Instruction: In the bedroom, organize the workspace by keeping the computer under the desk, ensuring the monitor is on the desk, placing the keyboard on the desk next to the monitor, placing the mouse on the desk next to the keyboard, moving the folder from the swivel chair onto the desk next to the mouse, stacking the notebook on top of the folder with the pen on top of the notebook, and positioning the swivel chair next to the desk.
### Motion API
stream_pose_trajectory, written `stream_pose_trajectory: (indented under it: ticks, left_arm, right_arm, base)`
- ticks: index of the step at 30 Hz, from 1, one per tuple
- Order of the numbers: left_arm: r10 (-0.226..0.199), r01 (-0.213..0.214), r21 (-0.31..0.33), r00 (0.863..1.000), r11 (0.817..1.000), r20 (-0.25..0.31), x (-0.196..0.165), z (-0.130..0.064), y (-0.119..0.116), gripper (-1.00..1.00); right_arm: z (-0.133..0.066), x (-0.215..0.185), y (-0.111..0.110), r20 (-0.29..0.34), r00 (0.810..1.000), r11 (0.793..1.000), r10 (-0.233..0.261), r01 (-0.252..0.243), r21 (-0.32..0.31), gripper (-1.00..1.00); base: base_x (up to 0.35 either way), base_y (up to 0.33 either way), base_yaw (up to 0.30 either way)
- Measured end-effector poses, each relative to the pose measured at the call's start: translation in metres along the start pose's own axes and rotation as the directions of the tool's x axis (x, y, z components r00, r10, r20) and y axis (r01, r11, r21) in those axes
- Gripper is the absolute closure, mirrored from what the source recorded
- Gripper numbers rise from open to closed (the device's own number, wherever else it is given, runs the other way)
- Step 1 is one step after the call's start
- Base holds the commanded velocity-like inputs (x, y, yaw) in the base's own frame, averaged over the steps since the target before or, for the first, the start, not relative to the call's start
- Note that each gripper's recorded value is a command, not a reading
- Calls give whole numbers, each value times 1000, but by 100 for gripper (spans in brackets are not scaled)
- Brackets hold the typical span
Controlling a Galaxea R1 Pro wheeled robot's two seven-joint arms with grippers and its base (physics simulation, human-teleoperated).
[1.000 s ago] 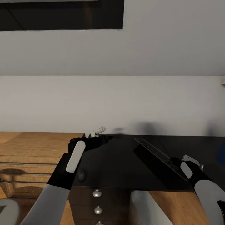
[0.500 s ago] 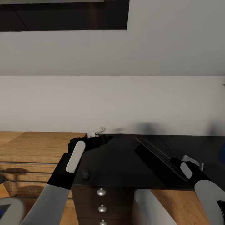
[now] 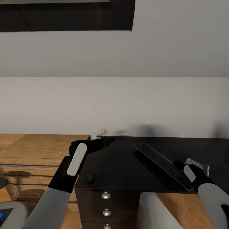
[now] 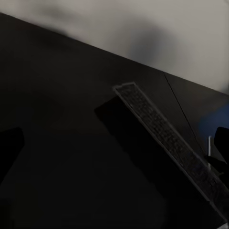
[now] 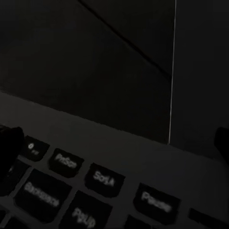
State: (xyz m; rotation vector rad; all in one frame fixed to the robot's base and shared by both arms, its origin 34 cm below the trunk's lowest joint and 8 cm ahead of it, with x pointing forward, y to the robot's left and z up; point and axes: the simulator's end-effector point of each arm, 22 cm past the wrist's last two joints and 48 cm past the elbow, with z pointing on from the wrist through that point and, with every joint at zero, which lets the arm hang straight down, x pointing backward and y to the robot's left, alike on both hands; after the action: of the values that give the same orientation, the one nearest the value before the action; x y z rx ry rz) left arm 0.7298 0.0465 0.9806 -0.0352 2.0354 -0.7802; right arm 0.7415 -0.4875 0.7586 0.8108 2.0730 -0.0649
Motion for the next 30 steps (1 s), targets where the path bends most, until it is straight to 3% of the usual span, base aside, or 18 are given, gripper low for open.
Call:
stream_pose_trajectory:
  ticks: [30]
  left_arm:
    - [0, 0, 0, 1000, 1000, -1, 0, 0, 0, -100]
  right_arm:
    - [1, 2, -1, -3, 1000, 1000, 8, -8, 1, -100]
  base:
    - [-26, 19, 0]
